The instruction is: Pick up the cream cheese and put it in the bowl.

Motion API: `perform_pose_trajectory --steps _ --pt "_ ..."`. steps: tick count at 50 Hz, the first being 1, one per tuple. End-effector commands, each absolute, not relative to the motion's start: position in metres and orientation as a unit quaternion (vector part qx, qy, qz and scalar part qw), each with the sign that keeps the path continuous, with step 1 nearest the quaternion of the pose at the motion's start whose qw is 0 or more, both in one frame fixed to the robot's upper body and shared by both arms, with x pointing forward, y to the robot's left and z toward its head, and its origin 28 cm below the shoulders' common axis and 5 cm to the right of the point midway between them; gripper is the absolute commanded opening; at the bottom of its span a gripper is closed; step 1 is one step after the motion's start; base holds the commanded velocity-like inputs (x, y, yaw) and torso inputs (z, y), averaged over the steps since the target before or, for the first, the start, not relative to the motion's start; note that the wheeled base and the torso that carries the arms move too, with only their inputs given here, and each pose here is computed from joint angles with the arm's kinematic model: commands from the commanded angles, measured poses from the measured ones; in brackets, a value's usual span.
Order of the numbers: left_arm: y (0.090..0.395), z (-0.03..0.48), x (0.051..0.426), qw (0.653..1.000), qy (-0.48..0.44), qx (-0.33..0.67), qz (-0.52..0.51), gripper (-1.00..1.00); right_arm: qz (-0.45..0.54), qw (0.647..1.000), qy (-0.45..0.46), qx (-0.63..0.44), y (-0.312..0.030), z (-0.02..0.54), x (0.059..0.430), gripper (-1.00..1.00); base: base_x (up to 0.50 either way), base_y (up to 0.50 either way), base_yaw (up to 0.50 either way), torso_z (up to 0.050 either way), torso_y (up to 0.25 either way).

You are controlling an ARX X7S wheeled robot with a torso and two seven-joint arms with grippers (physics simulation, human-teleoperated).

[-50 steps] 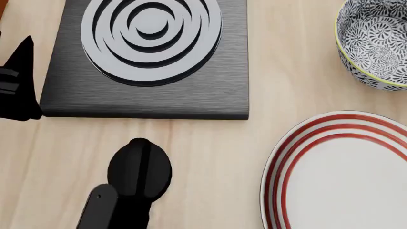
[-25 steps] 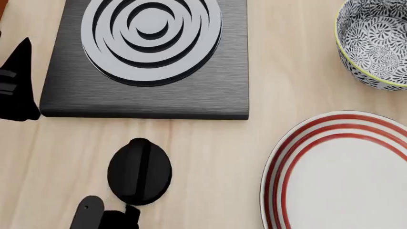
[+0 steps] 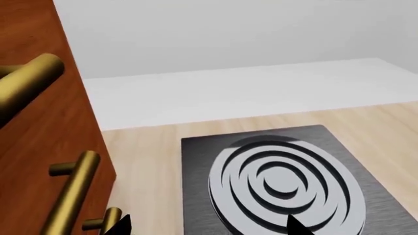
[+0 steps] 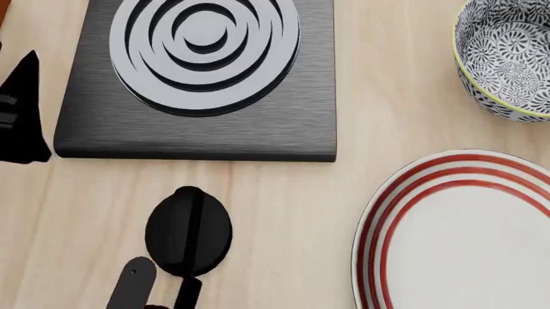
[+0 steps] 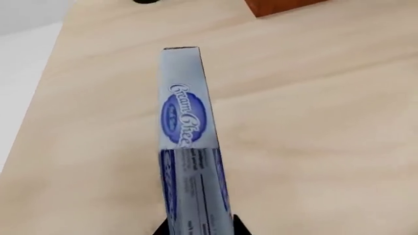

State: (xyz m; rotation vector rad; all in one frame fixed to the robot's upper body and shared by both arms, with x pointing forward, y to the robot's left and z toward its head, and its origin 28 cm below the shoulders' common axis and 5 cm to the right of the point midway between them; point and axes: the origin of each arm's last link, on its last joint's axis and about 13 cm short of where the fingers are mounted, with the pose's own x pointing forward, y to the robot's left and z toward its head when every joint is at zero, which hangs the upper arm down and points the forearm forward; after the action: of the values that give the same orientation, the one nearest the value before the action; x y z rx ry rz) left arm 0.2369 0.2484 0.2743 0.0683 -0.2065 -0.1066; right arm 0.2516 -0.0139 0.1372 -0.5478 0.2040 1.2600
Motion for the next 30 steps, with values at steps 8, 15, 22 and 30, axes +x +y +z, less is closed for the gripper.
perform_pose_trajectory --steps 8,15,22,30 --pt "0.251 0.281 0.233 0.992 -0.111 0.03 -0.049 1.0 0.496 0.844 0.009 -0.204 -0.053 0.196 0.251 -1.0 0.0 0.0 0.0 0.0 0.0" --pt "0.25 0.285 0.23 0.992 -0.115 0.032 -0.049 1.0 0.462 0.865 -0.011 -0.196 -0.074 0.219 0.24 -1.0 0.0 0.0 0.0 0.0 0.0" --pt "0.249 0.29 0.226 0.991 -0.119 0.028 -0.052 1.0 0.452 0.87 -0.006 -0.198 -0.085 0.225 0.233 -1.0 0.0 0.0 0.0 0.0 0.0" --pt "0.248 0.292 0.222 0.99 -0.124 0.034 -0.051 1.0 0.414 0.888 -0.001 -0.199 -0.099 0.228 0.234 -1.0 0.0 0.0 0.0 0.0 0.0"
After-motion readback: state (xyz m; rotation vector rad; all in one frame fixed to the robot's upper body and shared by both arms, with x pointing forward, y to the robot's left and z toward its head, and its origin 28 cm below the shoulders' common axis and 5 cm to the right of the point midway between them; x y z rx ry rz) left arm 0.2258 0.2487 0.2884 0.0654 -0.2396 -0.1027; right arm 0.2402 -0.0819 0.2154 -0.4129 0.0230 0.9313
